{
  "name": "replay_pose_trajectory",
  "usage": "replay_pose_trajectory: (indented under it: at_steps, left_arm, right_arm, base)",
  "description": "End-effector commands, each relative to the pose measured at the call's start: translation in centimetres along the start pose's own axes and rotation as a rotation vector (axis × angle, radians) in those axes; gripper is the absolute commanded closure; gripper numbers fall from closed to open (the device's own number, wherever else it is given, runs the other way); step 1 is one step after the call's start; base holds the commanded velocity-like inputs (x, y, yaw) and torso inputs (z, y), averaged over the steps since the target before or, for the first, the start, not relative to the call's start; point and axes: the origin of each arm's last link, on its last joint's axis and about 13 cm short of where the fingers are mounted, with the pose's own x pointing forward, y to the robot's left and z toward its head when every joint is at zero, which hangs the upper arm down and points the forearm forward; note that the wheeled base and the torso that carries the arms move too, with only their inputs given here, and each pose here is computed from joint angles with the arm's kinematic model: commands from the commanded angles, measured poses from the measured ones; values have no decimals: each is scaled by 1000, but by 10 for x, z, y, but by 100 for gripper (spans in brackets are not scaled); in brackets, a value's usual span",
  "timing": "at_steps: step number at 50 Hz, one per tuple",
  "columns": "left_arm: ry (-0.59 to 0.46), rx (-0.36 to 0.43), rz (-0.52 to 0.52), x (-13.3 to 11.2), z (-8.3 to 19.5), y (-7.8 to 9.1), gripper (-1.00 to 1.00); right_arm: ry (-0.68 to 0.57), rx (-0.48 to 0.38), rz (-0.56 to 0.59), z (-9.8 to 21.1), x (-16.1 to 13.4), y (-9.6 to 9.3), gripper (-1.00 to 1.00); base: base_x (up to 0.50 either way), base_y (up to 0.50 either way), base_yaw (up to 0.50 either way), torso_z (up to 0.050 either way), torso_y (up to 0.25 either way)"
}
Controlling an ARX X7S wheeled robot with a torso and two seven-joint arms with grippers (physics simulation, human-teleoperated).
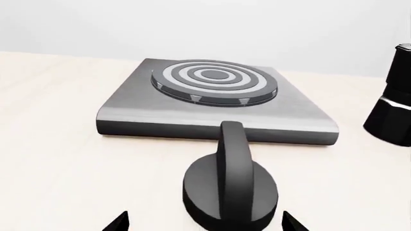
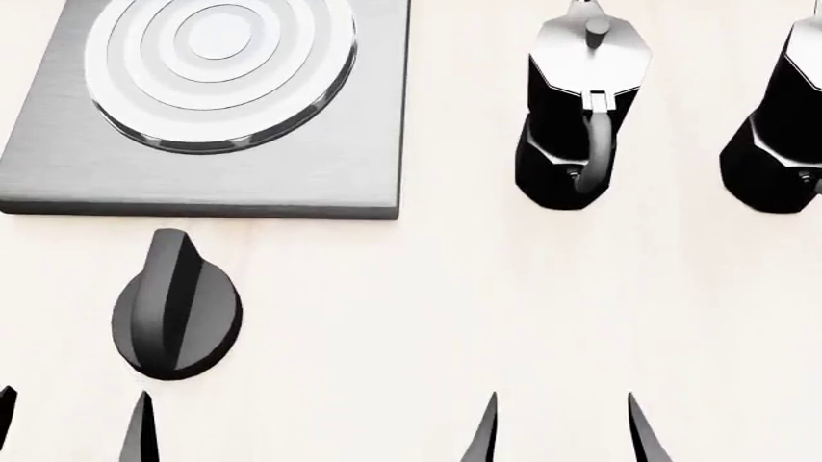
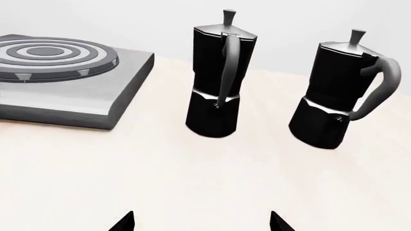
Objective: Turn off the stove.
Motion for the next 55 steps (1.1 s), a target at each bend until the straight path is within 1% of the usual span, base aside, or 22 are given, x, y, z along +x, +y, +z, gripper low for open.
replay_pose_trajectory:
  at_steps: [1,6,9,13,16,17,25,37,40,42,55]
  left_arm:
    - [-8,-10,-3,0,2,-2,-100]
    - [-17,-15,-7,1,6,-4,-100]
    - [-33,-21,-25,4,9,-12,-100]
    - [-34,-17,-37,6,6,-17,-100]
    - [-34,-20,-37,11,7,-22,-100]
    - [-42,-16,-35,16,7,-25,-100]
    - [-62,-5,-39,26,6,-32,-100]
    - [-79,2,-21,42,4,-40,-100]
    - [-79,2,-21,42,4,-40,-100]
    - [-78,3,-3,49,1,-40,-100]
    - [-86,3,23,62,-1,-41,-100]
  right_arm:
    - [1,1,3,0,0,0,-100]
    - [3,0,3,-1,0,0,-100]
    - [5,2,2,-2,0,0,-100]
    - [4,1,1,-2,0,0,-100]
    - [5,4,3,-3,0,0,-100]
    - [5,3,3,-3,0,0,-100]
    - [5,5,2,-3,-1,-1,-100]
    - [6,5,1,-3,-1,-1,-100]
    - [6,5,1,-3,-1,-1,-100]
    - [6,6,2,-3,-1,-1,-100]
    - [6,7,3,-3,-1,-1,-100]
  base:
    - [0,0,0,0,0]
    - [0,0,0,0,0]
    - [0,0,0,0,0]
    - [0,0,0,0,0]
    - [0,0,0,0,0]
    - [0,0,0,0,0]
    - [0,0,0,0,0]
    - [0,0,0,0,0]
    - [0,0,0,0,0]
    - [0,0,0,0,0]
    - [0,0,0,0,0]
